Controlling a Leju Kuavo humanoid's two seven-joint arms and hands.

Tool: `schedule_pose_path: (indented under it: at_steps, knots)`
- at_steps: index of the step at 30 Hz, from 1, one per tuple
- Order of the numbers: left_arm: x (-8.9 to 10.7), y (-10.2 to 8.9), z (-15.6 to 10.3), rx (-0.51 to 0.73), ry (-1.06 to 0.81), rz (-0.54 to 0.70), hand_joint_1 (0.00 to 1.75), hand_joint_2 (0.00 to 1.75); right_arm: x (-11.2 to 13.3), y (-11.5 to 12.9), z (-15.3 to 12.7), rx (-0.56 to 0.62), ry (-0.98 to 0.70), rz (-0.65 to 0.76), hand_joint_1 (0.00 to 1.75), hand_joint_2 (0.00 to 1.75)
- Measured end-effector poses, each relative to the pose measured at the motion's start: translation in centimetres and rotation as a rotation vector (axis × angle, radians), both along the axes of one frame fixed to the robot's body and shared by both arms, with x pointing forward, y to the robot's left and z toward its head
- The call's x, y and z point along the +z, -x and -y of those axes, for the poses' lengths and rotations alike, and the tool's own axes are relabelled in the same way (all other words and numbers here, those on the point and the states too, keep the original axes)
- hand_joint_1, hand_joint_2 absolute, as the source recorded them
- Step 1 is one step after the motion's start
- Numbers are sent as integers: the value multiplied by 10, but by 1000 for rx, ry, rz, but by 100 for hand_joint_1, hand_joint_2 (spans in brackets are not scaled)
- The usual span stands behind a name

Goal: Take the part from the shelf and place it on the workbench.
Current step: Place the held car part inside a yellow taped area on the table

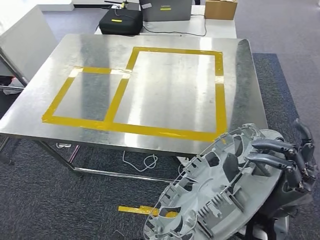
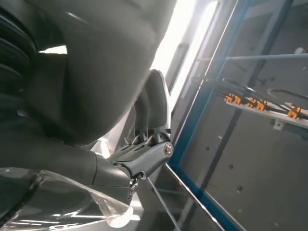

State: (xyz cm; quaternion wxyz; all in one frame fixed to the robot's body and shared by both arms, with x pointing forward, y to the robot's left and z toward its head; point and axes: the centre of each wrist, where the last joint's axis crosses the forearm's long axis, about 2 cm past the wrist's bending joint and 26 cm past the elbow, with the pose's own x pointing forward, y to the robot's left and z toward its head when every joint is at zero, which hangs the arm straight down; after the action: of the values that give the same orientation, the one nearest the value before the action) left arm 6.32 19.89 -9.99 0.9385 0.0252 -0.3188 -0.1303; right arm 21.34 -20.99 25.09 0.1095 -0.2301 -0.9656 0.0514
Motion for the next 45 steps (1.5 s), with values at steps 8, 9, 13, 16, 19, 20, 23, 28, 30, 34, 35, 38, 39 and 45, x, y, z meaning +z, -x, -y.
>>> schedule_pose_path:
  at_steps: [8,9,13,16,19,20,23,28,30,34,35,38,39,45]
  knots:
    - [0,0,0,-14,4,-6,0,175,-2,-45,-4,-13,87,-211,175,175]
    - [0,1,0,-14,4,-8,0,175,-4,-49,-3,-19,96,-221,175,175]
    - [0,1,1,-15,5,-9,0,175,-6,-60,0,-35,116,-232,175,175]
    - [0,-1,1,-15,7,-6,0,175,-10,-63,2,-43,127,-248,175,175]
    - [0,0,1,-17,7,-8,0,175,-13,-66,2,-66,147,-284,175,175]
    - [0,0,1,-20,8,-10,0,175,-13,-70,3,-78,159,-313,175,175]
    - [1,-3,1,-36,10,-14,0,175,-13,-93,7,-113,195,-412,175,175]
    - [1,-7,1,-74,12,-12,0,175,-19,-137,23,-215,247,-565,175,175]
    - [1,-8,1,-86,12,-11,0,175,-22,-149,33,-254,245,-614,175,175]
    - [1,-8,1,-104,8,-16,0,175,-27,-164,59,-302,190,-685,175,175]
    - [1,-8,0,-109,6,-16,0,175,-27,-166,65,-309,167,-695,175,175]
    - [1,-8,-1,-116,4,-17,0,175,-23,-173,83,-334,114,-704,175,175]
    - [1,-8,-1,-118,3,-17,0,175,-22,-174,88,-344,106,-705,175,175]
    - [1,-8,0,-124,4,-16,0,175,-21,-178,101,-377,96,-714,175,175]
